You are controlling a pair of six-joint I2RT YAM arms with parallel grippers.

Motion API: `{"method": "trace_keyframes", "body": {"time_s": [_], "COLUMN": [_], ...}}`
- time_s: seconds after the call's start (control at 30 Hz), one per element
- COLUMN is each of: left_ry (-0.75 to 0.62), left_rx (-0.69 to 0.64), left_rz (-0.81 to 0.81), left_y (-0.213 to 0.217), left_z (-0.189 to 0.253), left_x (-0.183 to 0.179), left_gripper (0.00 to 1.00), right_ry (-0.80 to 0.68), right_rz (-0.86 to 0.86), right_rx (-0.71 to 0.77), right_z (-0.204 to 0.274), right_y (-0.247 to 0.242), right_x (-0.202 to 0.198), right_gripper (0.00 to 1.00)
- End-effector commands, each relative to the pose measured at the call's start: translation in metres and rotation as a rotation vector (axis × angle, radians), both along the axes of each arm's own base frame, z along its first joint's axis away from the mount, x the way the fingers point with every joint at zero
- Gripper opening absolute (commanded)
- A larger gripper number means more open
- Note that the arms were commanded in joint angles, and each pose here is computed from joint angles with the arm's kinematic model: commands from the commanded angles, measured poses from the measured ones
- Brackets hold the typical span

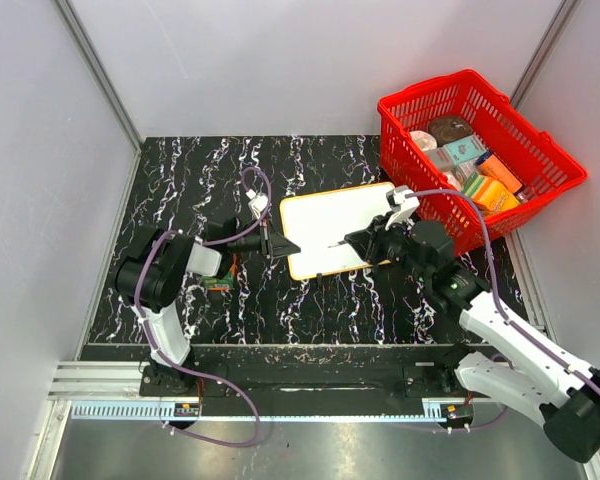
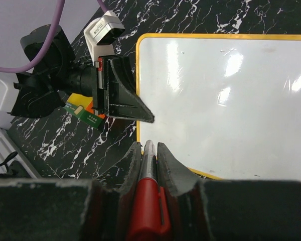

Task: Write a sentence on the whiteboard
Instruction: Hold the whiteboard on the whiteboard stand.

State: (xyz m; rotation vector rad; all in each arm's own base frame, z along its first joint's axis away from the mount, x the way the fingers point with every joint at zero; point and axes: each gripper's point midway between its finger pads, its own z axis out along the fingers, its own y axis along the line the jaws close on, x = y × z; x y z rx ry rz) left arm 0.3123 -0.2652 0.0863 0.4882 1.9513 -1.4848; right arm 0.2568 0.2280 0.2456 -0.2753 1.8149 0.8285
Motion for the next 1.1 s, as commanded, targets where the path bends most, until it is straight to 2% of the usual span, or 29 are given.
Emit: {"method": "trace_keyframes", "body": {"time_s": [0.0,0.43,1.07], "left_ry": [-0.027,-0.121,-0.112], "left_rx": [0.094,0.060,0.028], "left_rz": [-0.001,0.015,0.047], "left_y": [0.006,0.014,0.019], "left_z": [-0.032,-0.030,-0.033], "left_x": [-0.013,-0.032,-0.030], "left_gripper": [0.00,0.00,0.00], "right_ry": [-0.124,-0.152,-0.083], "right_rz": [0.020,0.053,-0.011], "right_rx": [-0.005,0.019,0.050], "right_z": [0.032,0.032,0.034], "right_y": [0.008,0.020,0.030], "right_x": [0.015,0.021,0.052], "right_gripper": [0.00,0.00,0.00]}}
